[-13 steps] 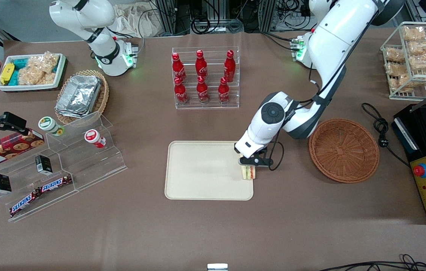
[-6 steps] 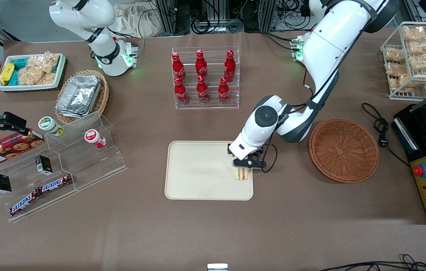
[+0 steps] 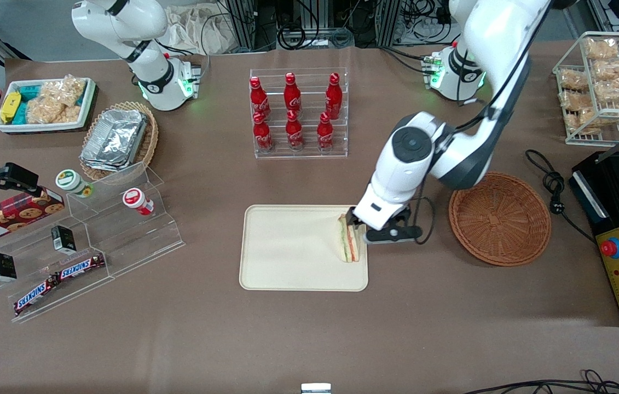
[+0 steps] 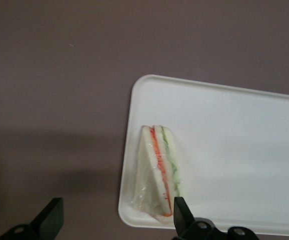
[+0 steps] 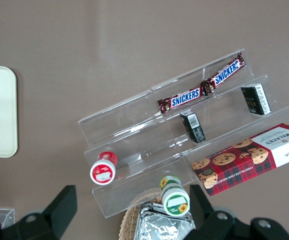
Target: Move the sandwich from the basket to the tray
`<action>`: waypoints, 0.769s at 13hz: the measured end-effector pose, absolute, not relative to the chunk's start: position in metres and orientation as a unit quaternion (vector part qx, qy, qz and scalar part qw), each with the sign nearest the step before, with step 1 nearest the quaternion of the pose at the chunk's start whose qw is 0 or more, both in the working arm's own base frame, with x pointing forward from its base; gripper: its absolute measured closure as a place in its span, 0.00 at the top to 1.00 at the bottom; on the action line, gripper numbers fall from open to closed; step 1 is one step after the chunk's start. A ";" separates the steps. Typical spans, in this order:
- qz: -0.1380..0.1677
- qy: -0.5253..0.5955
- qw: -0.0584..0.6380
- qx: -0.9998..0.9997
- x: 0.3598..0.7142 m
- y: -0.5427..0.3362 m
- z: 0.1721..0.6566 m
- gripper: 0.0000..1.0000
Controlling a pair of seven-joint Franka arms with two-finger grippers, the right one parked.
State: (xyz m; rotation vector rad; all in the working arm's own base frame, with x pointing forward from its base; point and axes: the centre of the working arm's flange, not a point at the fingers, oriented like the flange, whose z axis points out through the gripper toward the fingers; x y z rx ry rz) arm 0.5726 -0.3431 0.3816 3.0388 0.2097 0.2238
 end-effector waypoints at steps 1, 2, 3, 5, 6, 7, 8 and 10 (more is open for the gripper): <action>0.067 0.077 0.040 0.994 0.573 -0.328 0.402 0.99; 0.053 0.078 0.041 0.995 0.574 -0.311 0.420 0.99; 0.034 0.076 0.042 0.996 0.576 -0.289 0.437 0.99; -0.007 0.069 0.034 0.997 0.588 -0.235 0.474 0.99; -0.024 0.066 0.029 0.997 0.593 -0.210 0.494 0.99; -0.039 0.064 0.029 0.997 0.597 -0.186 0.512 0.99; -0.049 0.060 0.036 0.996 0.600 -0.160 0.528 0.99; -0.072 0.051 0.047 0.995 0.593 -0.102 0.555 1.00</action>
